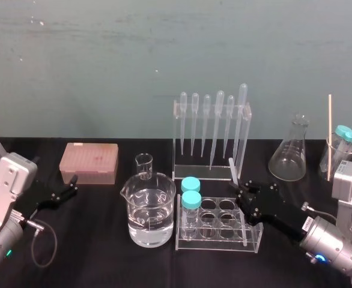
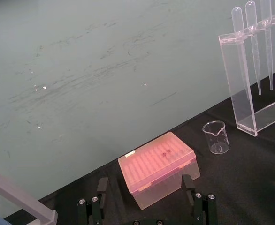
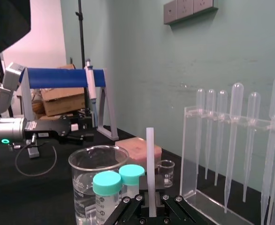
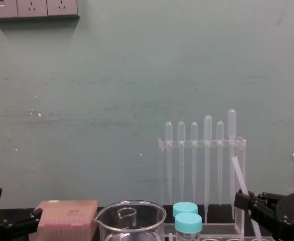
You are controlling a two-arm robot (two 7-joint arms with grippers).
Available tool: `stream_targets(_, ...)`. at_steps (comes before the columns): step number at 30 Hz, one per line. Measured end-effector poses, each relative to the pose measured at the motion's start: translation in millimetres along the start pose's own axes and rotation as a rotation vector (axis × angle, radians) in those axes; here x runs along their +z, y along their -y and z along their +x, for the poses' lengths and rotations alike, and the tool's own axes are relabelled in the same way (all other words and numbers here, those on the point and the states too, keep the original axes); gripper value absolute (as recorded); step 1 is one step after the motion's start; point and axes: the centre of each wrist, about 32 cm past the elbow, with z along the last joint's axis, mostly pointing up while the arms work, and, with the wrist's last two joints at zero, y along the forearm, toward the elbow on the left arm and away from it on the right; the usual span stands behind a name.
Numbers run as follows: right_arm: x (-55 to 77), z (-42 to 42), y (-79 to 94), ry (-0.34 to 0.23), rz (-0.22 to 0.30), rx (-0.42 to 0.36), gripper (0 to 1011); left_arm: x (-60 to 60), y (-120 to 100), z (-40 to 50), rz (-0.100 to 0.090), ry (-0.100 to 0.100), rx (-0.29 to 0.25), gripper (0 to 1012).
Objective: Pick up the stirring rod with one hand, then place it down.
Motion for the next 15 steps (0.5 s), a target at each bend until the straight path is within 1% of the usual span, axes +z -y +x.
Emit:
stream_targets(4, 0.5, -1.8, 0.6, 0.001, -0.007, -0.014, 73, 0.0, 0.0, 0.0, 0.000, 0.000, 0.000, 1000)
stream_targets(15, 0.6, -1.3, 0.6, 0.002, -0.006, -0.012, 74, 0.0, 0.0, 0.0, 0.000, 0.000, 0.000, 1000)
